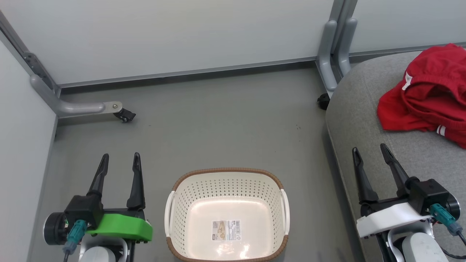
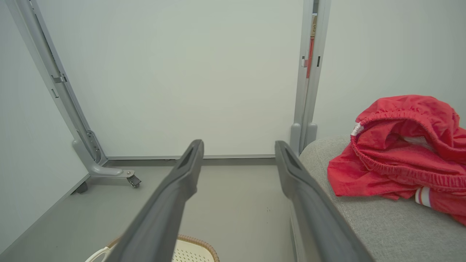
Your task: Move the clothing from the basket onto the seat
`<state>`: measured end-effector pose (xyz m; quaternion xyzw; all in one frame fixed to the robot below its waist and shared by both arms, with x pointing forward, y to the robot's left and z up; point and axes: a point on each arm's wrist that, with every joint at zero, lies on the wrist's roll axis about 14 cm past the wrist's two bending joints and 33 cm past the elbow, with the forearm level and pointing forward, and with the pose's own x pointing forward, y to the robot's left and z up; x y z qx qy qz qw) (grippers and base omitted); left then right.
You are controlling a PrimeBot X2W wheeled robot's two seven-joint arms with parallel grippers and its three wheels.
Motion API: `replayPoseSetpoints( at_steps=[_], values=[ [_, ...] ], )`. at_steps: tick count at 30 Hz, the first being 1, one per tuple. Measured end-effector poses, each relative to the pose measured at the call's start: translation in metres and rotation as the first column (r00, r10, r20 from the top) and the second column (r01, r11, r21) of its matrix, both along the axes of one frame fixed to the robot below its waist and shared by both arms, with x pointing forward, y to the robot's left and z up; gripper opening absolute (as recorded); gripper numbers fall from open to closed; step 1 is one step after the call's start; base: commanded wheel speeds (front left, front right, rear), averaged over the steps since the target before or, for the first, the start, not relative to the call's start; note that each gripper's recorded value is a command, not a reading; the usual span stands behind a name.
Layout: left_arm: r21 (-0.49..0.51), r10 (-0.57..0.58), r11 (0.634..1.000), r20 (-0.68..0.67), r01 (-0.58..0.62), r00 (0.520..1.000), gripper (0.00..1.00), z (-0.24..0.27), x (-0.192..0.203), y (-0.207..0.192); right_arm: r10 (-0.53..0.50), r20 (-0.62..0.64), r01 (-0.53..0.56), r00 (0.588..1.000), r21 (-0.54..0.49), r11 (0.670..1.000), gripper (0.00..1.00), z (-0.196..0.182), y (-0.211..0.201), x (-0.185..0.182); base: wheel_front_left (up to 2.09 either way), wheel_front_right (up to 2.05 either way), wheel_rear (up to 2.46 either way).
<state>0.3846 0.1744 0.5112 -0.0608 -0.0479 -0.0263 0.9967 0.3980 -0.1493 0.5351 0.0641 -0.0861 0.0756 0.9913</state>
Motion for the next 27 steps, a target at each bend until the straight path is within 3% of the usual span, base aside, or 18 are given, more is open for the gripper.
replayPoseSetpoints(
  at_steps=[1,7,13,27],
  values=[
    [0.0,0.002,1.0,0.0,-0.002,1.0,0.0,0.0,0.0,0.0,0.0,0.0,0.0,1.0,0.0,1.0,0.0,0.0,0.0,0.0,0.0,0.0,0.0],
    [-0.023,0.008,1.0,-0.064,-0.009,0.998,0.0,-0.019,-0.004,0.001,-0.001,-0.07,0.002,0.998,0.017,1.0,0.0,-0.022,0.001,-0.005,0.0,0.0,0.0],
    [-0.13,0.024,0.991,-0.098,-0.037,0.995,0.0,-0.024,-0.004,0.006,-0.01,-0.106,0.024,0.994,0.129,0.991,0.0,-0.025,-0.005,-0.006,0.0,0.0,0.0],
    [-0.362,0.043,0.927,-0.144,-0.093,0.989,0.0,-0.028,-0.004,0.016,-0.013,-0.175,0.076,0.984,0.358,0.93,0.0,-0.033,-0.017,-0.006,0.0,0.0,0.0]
  ],
)
